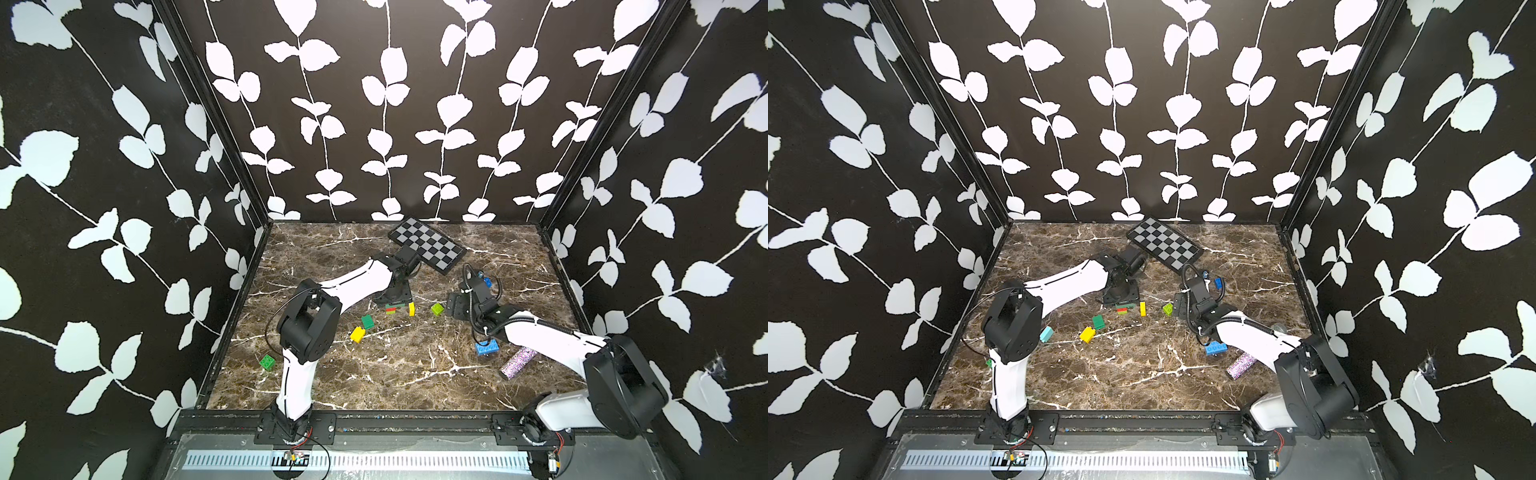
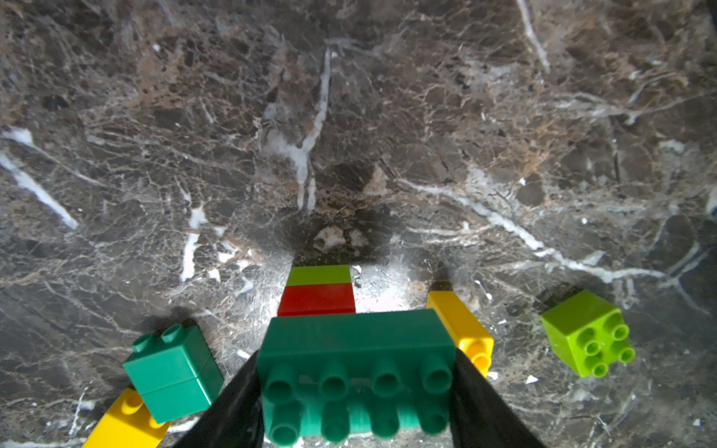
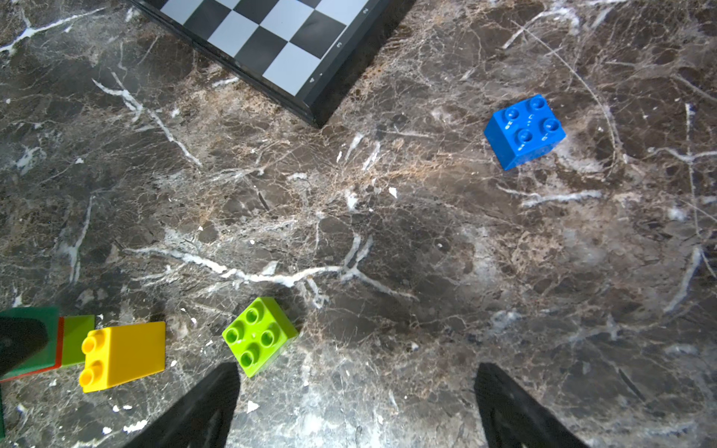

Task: Assemble the letter h with lego
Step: Assemble the lego brick with the lego brick.

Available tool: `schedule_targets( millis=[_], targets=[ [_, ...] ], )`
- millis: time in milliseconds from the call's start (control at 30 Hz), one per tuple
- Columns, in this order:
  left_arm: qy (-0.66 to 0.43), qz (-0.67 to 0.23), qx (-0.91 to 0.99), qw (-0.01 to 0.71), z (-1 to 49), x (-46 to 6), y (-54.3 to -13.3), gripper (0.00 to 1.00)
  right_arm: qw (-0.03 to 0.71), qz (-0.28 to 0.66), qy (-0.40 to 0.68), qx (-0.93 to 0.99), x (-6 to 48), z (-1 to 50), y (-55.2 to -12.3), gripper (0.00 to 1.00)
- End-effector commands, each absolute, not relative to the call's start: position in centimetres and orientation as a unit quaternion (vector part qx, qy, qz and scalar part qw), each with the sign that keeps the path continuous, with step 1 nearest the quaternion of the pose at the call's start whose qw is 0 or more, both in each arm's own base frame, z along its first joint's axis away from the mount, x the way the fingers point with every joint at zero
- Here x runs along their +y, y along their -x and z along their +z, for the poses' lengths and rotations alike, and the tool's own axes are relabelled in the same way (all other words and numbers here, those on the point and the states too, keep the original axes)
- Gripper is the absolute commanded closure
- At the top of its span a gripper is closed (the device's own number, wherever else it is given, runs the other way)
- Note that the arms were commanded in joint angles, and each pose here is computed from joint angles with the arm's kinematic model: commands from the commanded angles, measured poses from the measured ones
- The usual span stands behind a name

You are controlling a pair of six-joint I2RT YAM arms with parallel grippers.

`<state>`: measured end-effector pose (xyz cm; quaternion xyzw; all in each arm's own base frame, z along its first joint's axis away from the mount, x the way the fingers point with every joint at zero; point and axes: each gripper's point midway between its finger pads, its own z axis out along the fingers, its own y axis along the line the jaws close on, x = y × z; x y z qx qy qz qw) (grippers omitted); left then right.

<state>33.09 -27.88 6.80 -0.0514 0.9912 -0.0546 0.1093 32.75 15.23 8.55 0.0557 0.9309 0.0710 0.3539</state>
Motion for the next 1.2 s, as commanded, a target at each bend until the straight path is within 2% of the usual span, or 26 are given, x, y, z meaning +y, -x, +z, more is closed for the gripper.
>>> schedule_targets(
  millis=[0,500,600,667,767,1167],
  targets=[
    [0.055,-0.044,0.996,0.050,3.9,-27.4,-30.9,0.88,0.362,0.075,-0.054,0.928,15.8,9.4,-33.3,0.06],
    [0.041,-0.029,0.999,0.012,1.3,-28.0,-30.6,0.90,0.362,0.074,-0.054,0.928,15.8,9.5,-33.4,0.06],
    [0.031,-0.013,0.999,0.010,1.2,-27.5,-30.7,0.93,0.362,0.074,-0.054,0.928,15.8,9.5,-33.3,0.06],
    [0.023,-0.016,0.999,0.015,1.6,-27.4,-30.9,0.98,0.362,0.075,-0.054,0.928,15.8,9.5,-33.4,0.06],
    [0.013,-0.016,0.999,0.032,3.4,-27.0,-31.1,1.00,0.361,0.075,-0.053,0.928,15.8,9.5,-33.3,0.06],
    [-0.021,-0.080,0.994,0.071,9.4,-28.8,-30.0,1.00,0.362,0.073,-0.062,0.927,15.6,9.4,-33.4,0.07]
  ],
)
